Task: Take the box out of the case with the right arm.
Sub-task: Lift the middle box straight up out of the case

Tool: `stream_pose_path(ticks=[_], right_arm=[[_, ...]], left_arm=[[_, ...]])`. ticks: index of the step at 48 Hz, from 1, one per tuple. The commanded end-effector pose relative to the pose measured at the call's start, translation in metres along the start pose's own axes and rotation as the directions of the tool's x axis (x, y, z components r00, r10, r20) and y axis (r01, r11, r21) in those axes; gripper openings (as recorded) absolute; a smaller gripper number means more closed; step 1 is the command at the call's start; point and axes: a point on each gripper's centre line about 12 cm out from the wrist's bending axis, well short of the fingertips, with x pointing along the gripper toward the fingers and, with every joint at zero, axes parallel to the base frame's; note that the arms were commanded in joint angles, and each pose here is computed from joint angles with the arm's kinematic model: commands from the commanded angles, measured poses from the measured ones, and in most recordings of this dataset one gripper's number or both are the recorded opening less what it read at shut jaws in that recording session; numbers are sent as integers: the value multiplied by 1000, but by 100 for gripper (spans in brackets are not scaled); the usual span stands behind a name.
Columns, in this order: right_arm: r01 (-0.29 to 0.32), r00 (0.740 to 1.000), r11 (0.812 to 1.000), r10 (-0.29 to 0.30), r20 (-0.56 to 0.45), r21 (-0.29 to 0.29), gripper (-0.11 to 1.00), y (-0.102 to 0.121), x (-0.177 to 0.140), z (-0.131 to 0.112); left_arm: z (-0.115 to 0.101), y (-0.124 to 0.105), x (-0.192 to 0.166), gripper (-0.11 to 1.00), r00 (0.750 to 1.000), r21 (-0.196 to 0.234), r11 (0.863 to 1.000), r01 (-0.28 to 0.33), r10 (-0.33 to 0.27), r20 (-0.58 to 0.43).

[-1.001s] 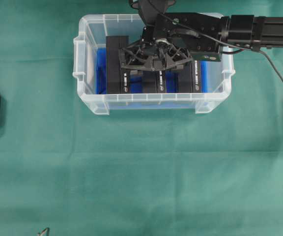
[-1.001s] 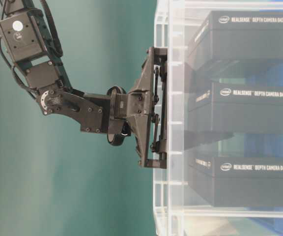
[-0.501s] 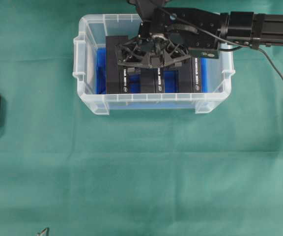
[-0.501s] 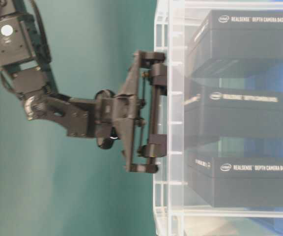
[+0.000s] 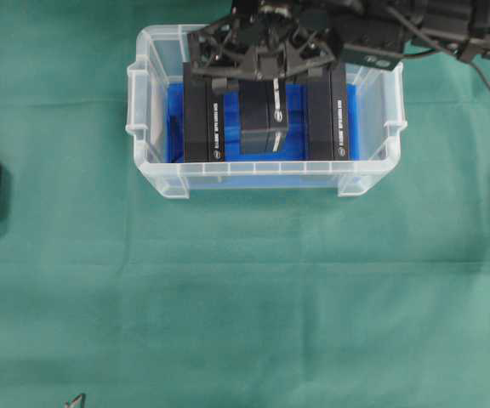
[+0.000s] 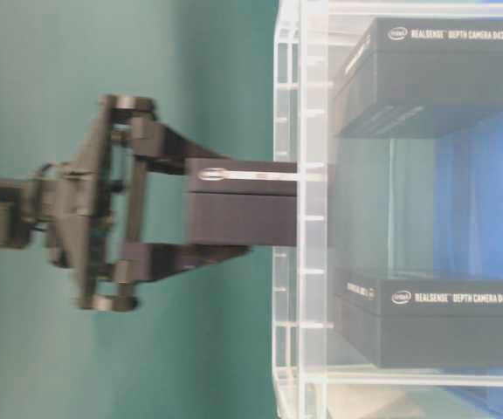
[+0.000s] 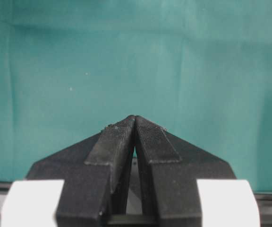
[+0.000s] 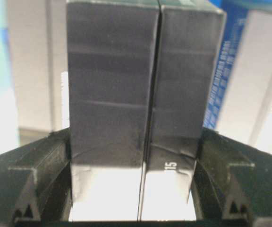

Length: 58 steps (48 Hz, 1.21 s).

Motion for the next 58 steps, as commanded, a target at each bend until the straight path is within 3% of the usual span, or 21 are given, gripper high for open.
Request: stream_pose_path(ticks=[1, 12, 58], right_arm=[[-95, 995, 995, 95, 32, 6, 66, -5, -57, 4], [-83, 996, 997, 83, 34, 6, 66, -10, -80, 3], [-66, 997, 998, 66, 33, 3, 66, -11, -80, 1]], left_arm=[[5, 0, -9, 0, 999, -5, 1000, 4, -3, 34], [5, 0, -9, 0, 999, -5, 1000, 4, -3, 34], [4, 0, -9, 0, 1000, -3, 1000, 2, -2, 28]])
